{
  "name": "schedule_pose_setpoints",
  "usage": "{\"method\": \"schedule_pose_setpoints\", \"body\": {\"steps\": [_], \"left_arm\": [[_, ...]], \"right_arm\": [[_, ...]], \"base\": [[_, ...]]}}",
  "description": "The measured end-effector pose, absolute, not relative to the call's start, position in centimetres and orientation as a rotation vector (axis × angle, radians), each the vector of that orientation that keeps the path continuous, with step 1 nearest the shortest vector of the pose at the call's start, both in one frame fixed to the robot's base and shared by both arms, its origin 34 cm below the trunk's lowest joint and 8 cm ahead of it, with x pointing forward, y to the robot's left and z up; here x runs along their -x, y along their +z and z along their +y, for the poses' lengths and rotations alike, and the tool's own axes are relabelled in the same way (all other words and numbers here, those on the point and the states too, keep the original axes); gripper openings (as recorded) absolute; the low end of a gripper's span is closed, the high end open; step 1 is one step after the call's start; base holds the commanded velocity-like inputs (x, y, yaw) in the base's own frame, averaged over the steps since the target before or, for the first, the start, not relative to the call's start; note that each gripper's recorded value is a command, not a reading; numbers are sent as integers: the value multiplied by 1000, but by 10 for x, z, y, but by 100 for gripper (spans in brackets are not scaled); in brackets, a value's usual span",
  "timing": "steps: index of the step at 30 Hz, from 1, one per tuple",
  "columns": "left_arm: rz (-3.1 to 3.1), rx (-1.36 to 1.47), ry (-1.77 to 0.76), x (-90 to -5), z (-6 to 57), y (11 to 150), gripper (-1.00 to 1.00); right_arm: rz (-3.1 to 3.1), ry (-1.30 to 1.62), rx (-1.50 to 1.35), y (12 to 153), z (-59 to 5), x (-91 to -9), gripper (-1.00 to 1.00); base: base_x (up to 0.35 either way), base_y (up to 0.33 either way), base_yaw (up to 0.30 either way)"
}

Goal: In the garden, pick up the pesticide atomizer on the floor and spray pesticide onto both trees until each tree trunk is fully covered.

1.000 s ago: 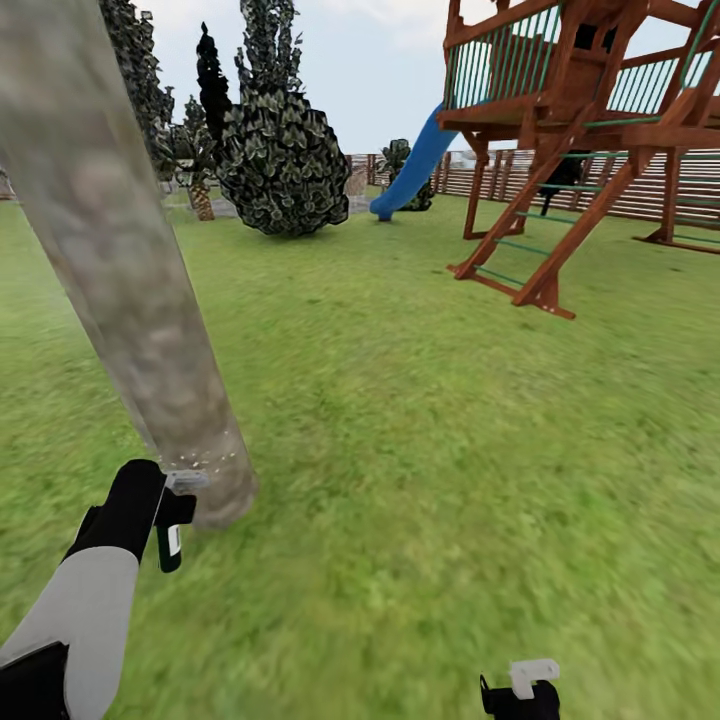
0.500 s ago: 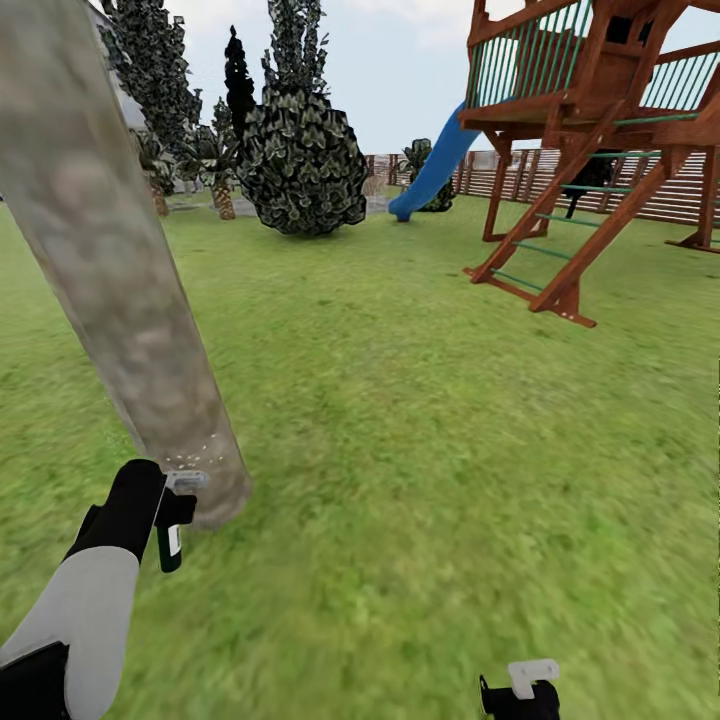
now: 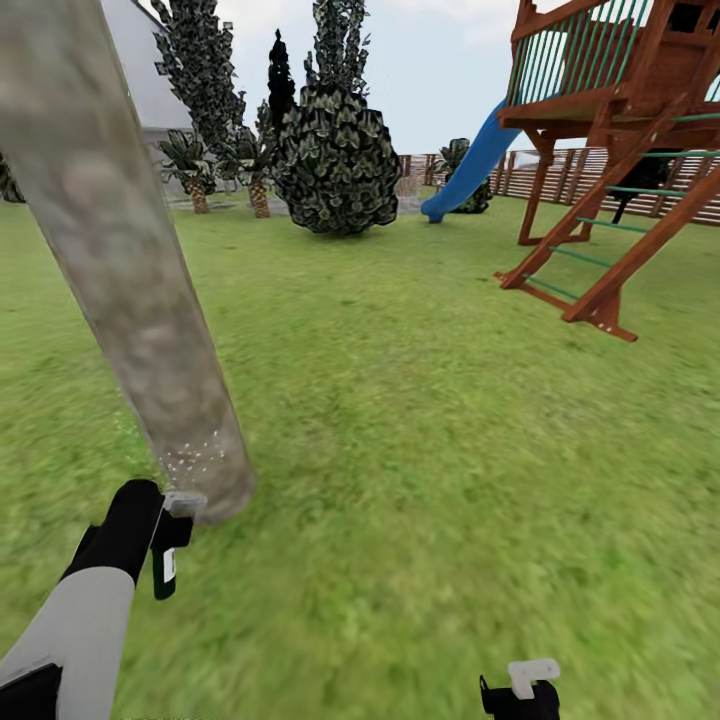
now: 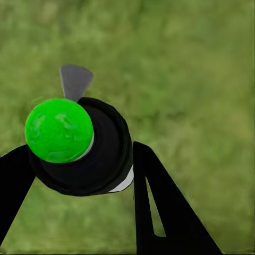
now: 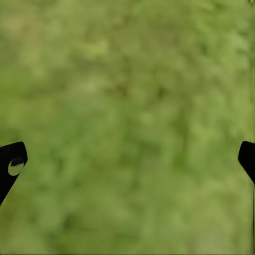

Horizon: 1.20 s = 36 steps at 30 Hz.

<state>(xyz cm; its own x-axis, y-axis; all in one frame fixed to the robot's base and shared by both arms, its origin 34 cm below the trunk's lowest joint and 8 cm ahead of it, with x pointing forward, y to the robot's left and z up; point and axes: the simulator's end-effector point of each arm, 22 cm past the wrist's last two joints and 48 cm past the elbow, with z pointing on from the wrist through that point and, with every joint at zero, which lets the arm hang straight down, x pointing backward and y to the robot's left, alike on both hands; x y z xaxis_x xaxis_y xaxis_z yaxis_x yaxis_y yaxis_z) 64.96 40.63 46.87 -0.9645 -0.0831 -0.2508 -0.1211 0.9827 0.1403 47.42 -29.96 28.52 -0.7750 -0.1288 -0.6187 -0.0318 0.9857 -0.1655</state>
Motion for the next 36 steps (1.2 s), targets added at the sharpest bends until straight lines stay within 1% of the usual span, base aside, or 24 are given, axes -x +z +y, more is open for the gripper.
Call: {"method": "schedule_pose_setpoints", "body": {"steps": [4,7,14,29,33,36], "left_arm": [[2914,202,184,-614,409,435,-100],[2852,294,122,-604,419,419,-100],[2840,326,112,-599,421,412,-100],[2841,307,130,-600,421,413,-100],[2841,325,215,-597,434,414,-100],[2840,334,227,-596,435,414,-100]], "right_arm": [[2454,-191,112,285,-300,-474,100],[2453,-191,112,285,-300,-474,100],[2452,-191,110,286,-300,-475,100],[2452,-192,109,286,-300,-475,100],[2452,-191,110,286,-299,-475,100],[2452,-191,109,286,-299,-475,100]], "base": [[156,-254,7],[195,-224,0],[183,-230,28],[188,-230,265],[188,-230,275],[188,-230,275]]}}
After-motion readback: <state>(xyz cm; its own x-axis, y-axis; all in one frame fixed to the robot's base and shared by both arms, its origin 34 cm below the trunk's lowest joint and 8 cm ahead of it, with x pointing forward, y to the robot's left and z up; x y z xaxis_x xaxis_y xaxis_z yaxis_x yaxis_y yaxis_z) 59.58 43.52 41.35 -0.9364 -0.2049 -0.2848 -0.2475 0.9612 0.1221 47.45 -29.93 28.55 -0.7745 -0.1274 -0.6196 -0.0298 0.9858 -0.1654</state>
